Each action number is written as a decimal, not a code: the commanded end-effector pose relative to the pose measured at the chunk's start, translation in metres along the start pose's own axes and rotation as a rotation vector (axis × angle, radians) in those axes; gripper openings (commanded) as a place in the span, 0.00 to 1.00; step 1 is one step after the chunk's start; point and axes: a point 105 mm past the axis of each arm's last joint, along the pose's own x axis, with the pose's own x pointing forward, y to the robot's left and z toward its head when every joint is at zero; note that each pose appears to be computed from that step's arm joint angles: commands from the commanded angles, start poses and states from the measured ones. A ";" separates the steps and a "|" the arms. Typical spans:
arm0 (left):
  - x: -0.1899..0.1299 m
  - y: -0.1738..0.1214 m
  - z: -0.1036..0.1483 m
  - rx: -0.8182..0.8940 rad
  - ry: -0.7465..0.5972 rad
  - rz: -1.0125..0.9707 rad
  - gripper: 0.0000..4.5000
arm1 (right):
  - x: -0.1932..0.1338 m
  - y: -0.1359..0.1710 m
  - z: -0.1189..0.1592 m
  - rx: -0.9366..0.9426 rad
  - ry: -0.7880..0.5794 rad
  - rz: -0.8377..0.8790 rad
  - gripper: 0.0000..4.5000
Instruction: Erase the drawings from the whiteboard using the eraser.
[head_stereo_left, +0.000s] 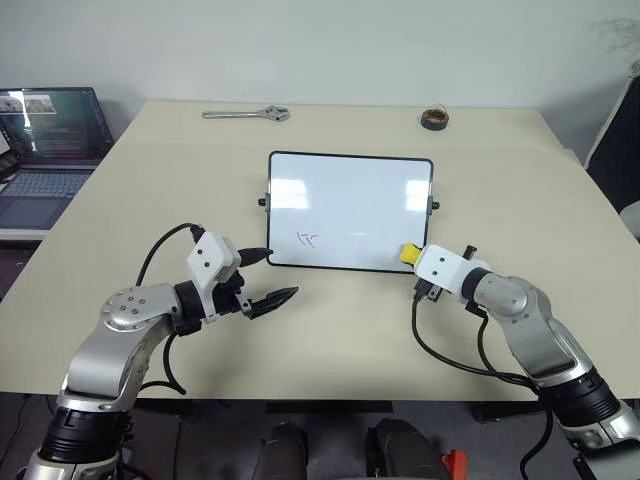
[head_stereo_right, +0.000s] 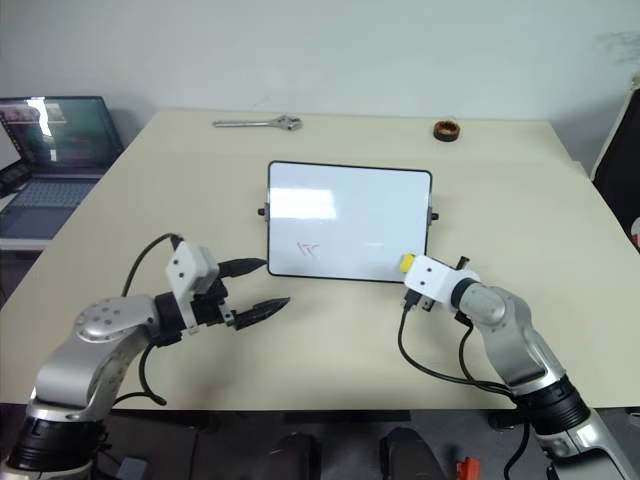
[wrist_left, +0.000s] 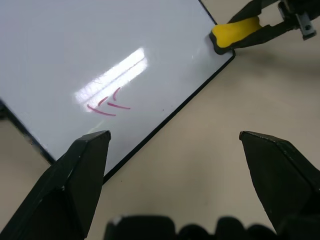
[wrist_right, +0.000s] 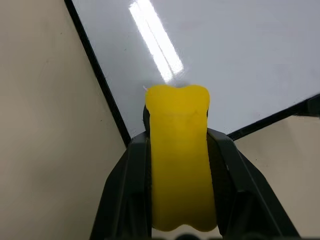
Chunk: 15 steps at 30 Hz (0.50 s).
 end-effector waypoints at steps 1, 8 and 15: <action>-0.022 0.026 0.007 0.018 -0.044 0.143 1.00 | -0.010 -0.012 0.018 0.148 -0.113 -0.014 0.25; -0.040 0.043 -0.002 -0.015 -0.059 0.268 1.00 | -0.033 -0.001 0.066 0.353 -0.352 0.162 0.25; -0.059 0.045 -0.016 -0.050 -0.014 0.349 1.00 | -0.033 0.034 0.080 0.354 -0.354 0.362 0.25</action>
